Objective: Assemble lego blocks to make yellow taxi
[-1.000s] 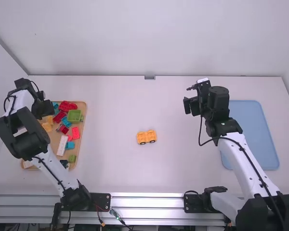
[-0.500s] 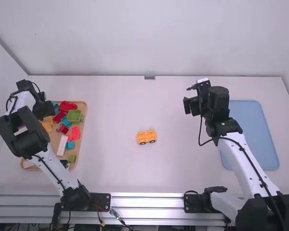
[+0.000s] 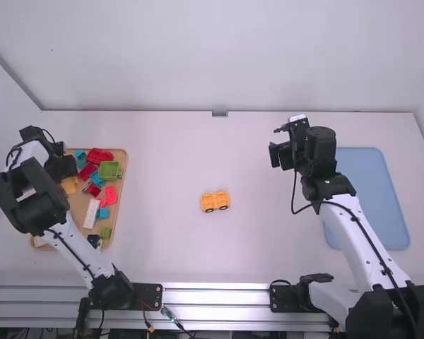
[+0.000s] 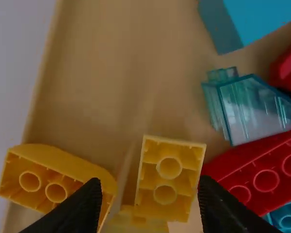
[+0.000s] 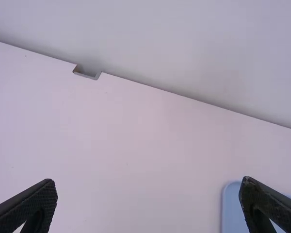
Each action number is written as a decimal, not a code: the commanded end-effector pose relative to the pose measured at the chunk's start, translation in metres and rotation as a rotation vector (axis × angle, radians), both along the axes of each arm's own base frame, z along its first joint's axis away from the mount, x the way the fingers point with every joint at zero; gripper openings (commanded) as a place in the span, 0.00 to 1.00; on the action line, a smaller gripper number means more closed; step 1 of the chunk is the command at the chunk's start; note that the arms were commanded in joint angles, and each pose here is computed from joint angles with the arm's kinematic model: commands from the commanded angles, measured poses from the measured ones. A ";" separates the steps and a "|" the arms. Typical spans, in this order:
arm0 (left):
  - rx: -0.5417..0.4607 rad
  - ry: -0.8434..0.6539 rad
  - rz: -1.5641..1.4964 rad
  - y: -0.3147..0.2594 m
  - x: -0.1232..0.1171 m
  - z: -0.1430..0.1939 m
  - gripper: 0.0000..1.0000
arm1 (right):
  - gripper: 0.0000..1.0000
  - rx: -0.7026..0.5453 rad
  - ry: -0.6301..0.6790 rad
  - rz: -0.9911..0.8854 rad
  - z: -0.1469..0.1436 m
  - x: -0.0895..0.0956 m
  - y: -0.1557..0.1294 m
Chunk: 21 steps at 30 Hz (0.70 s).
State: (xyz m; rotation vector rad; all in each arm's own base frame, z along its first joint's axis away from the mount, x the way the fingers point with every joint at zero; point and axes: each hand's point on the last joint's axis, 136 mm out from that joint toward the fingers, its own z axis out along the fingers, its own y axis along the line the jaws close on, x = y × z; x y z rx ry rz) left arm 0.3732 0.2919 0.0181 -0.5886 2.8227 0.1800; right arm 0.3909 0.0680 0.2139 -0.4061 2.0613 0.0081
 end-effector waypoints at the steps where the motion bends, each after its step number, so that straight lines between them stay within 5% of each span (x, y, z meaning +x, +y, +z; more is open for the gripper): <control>1: -0.029 0.021 -0.020 -0.009 -0.006 -0.014 0.53 | 0.99 0.010 -0.032 0.001 0.016 0.006 0.002; 21: -0.055 -0.014 0.123 -0.014 -0.010 -0.035 0.48 | 0.99 0.012 -0.039 -0.003 0.017 0.007 0.000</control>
